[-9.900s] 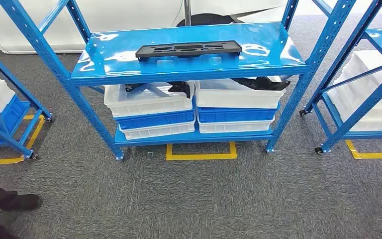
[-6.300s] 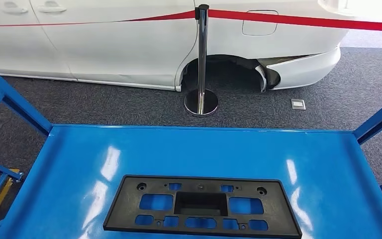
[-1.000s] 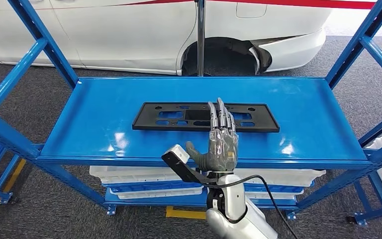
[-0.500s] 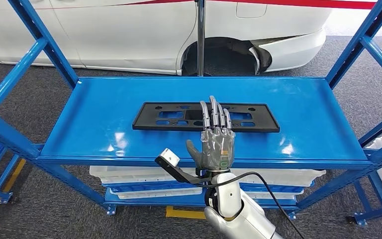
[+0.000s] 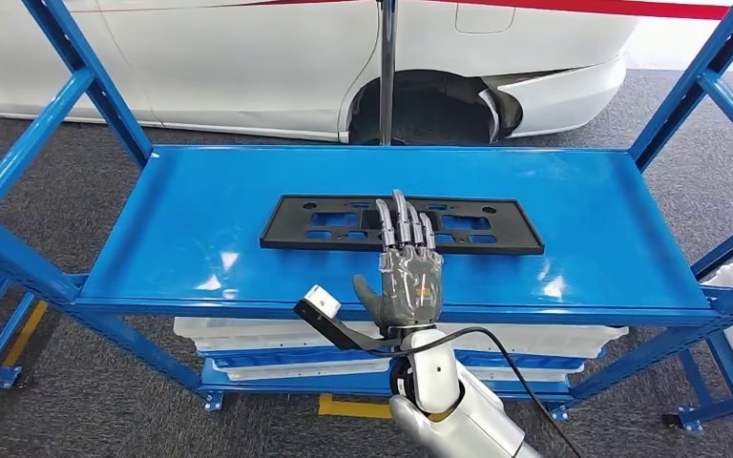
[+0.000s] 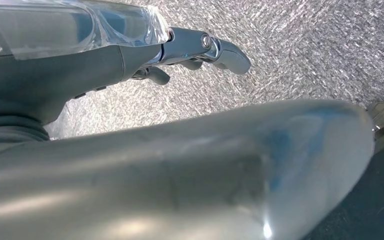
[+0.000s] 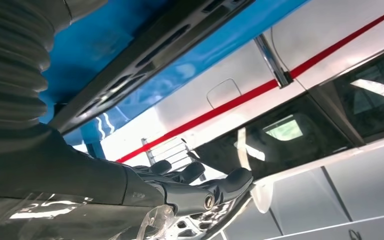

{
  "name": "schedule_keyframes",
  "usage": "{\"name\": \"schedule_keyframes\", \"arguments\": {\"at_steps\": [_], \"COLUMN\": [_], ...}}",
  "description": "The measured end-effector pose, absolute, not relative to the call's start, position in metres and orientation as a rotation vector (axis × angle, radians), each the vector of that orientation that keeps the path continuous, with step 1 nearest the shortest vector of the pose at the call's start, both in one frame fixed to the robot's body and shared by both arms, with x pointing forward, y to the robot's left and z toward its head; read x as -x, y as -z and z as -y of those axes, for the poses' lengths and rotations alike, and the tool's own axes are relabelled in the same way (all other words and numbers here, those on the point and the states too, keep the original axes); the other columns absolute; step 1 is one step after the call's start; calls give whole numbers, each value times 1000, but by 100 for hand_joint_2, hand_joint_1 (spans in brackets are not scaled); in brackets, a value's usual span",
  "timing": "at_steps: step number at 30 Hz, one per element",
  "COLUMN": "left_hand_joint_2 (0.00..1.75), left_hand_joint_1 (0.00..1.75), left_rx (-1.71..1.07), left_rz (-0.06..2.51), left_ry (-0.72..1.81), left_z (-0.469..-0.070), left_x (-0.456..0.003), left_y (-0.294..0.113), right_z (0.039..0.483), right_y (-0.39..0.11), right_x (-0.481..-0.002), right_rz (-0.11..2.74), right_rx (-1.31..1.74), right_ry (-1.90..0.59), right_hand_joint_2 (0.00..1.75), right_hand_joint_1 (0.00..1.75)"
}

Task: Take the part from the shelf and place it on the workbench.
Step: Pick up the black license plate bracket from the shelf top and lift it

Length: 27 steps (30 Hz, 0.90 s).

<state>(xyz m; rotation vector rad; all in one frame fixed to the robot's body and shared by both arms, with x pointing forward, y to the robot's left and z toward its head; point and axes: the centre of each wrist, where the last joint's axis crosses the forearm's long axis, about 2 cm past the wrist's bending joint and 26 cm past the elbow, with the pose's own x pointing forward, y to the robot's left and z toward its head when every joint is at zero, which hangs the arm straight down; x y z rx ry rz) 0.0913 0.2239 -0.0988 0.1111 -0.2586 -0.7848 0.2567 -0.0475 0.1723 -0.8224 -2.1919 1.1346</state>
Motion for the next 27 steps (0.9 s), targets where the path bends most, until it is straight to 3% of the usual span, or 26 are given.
{"name": "schedule_keyframes", "arguments": {"at_steps": [27], "left_hand_joint_2": [0], "left_hand_joint_1": [0], "left_rx": [-90], "left_rz": [248], "left_ry": [789], "left_z": [-224], "left_x": [-91], "left_y": [99], "right_z": [45], "right_y": [-166], "right_x": [-255], "right_rz": [2187], "right_rx": [790], "right_ry": [-1162], "right_hand_joint_2": [175], "right_hand_joint_1": [0]}}
